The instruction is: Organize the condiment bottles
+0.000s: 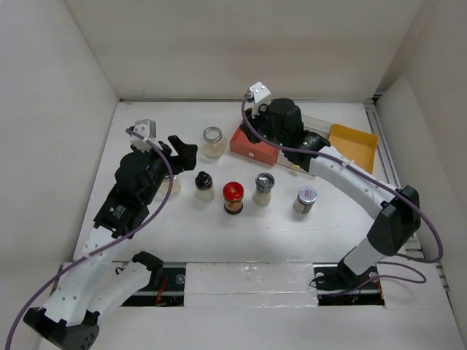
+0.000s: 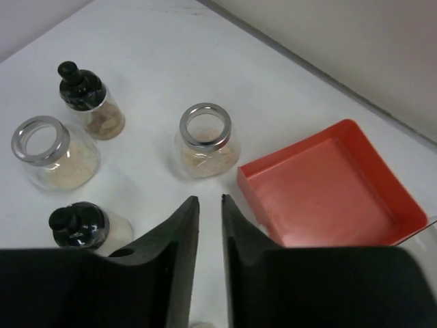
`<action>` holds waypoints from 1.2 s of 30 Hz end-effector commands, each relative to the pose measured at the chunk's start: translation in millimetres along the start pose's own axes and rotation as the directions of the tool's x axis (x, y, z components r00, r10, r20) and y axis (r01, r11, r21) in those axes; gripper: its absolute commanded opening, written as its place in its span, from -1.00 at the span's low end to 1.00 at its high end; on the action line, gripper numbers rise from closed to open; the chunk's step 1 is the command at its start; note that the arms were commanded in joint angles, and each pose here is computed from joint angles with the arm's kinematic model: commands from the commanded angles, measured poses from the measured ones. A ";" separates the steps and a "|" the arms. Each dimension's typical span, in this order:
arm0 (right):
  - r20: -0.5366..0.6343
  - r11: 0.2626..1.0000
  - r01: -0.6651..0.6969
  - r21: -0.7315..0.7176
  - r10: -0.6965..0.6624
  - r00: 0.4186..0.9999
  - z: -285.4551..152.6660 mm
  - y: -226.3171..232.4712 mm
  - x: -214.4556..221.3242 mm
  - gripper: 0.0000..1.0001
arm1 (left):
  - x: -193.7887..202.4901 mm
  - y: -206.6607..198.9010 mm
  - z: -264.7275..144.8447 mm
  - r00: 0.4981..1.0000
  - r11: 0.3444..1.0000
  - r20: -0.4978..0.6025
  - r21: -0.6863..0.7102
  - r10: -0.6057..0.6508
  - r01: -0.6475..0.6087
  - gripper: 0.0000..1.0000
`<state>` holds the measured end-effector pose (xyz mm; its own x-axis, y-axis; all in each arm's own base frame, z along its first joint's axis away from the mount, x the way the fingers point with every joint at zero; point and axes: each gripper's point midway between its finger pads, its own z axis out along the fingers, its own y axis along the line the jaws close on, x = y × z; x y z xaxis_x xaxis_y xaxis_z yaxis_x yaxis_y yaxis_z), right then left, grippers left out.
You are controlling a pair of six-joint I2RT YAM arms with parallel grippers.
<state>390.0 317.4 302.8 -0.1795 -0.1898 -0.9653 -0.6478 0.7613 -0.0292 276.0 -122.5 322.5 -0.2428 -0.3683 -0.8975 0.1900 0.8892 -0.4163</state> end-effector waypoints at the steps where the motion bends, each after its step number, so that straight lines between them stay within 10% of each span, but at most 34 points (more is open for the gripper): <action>1: 0.056 1.000 -0.007 -0.021 0.008 0.998 11.8 1.6 -18.4 -0.64 | -9.0 -0.2 -3.3 0.999 1.000 0.048 0.010 0.011 -0.012 0.65; 4: 0.067 1.000 0.004 -0.011 -0.003 0.998 19.1 -0.8 -25.0 -1.00 | -11.6 3.7 -7.6 0.998 1.000 0.068 -0.004 0.009 -0.008 0.51; 7: 0.019 0.999 0.002 0.034 -0.002 1.000 30.5 -9.2 -18.6 -0.95 | -13.4 5.1 -8.6 0.997 1.000 0.083 -0.009 0.006 -0.005 -0.26; 10: -0.054 0.999 0.003 0.050 -0.001 0.999 46.7 -12.1 0.2 0.02 | -14.2 6.8 -8.5 0.996 1.000 0.088 -0.018 0.006 -0.004 -0.89; 11: -0.052 0.999 0.003 0.050 -0.001 0.999 49.5 -12.3 -4.2 0.62 | -12.1 7.4 -6.2 0.997 1.000 0.080 -0.022 0.008 -0.006 -0.89; 13: -0.103 0.999 0.014 0.047 -0.009 0.995 60.0 -12.3 12.2 1.00 | -12.0 7.4 -6.1 0.997 1.000 0.080 -0.022 0.008 -0.006 -0.59; 17: -0.149 1.000 0.013 -0.028 -0.017 0.989 82.9 0.0 29.9 1.00 | -9.4 9.9 -1.9 0.998 0.999 0.065 -0.043 0.004 -0.001 0.31; 19: -0.172 0.997 0.004 -0.073 -0.017 0.985 98.0 7.9 38.6 1.00 | -9.4 9.9 -1.9 0.998 0.999 0.065 -0.043 0.004 -0.001 0.44; 36: -0.237 0.983 -0.001 -0.184 -0.044 0.971 182.6 25.4 96.7 1.00 | -5.8 3.0 2.2 0.999 1.000 0.040 -0.011 0.005 -0.005 0.52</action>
<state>475.9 423.2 131.6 -0.3881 -0.4057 -0.8275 -0.7673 0.6396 0.0463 279.7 -114.9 310.3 -0.2399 -0.3550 -0.9036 0.1451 0.9072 -0.3949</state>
